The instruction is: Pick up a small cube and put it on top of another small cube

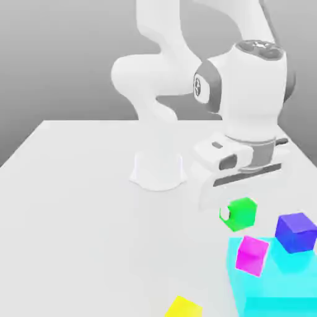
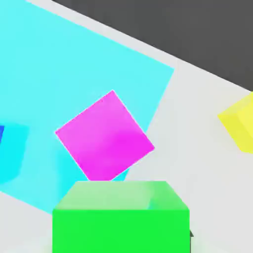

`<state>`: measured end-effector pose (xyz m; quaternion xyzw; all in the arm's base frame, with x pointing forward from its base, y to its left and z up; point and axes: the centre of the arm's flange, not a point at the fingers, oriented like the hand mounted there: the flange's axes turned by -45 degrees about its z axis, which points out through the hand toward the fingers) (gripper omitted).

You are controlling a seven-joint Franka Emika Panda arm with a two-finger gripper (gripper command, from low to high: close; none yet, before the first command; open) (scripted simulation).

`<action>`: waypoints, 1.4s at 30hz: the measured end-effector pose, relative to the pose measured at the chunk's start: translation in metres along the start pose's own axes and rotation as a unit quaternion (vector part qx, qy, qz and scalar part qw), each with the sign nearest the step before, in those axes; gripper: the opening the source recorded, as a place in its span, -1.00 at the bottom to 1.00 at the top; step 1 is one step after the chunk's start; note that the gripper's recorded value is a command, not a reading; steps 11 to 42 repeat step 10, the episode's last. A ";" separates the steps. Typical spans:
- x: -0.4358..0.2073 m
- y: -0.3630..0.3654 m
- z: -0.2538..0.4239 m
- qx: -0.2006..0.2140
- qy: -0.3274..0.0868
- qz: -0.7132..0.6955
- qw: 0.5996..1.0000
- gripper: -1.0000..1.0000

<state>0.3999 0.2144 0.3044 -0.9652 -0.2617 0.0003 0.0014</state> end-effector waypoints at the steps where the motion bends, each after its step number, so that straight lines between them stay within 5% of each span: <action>1: 0.006 -0.023 -0.007 0.000 0.000 -0.017 1.000 -1.00; 6: 0.018 -0.063 0.022 -0.001 0.000 -0.040 0.999 -1.00; 7: 0.018 -0.062 0.034 -0.001 0.000 -0.040 0.999 1.00; 42: 0.018 -0.062 0.034 -0.001 0.000 -0.039 0.999 1.00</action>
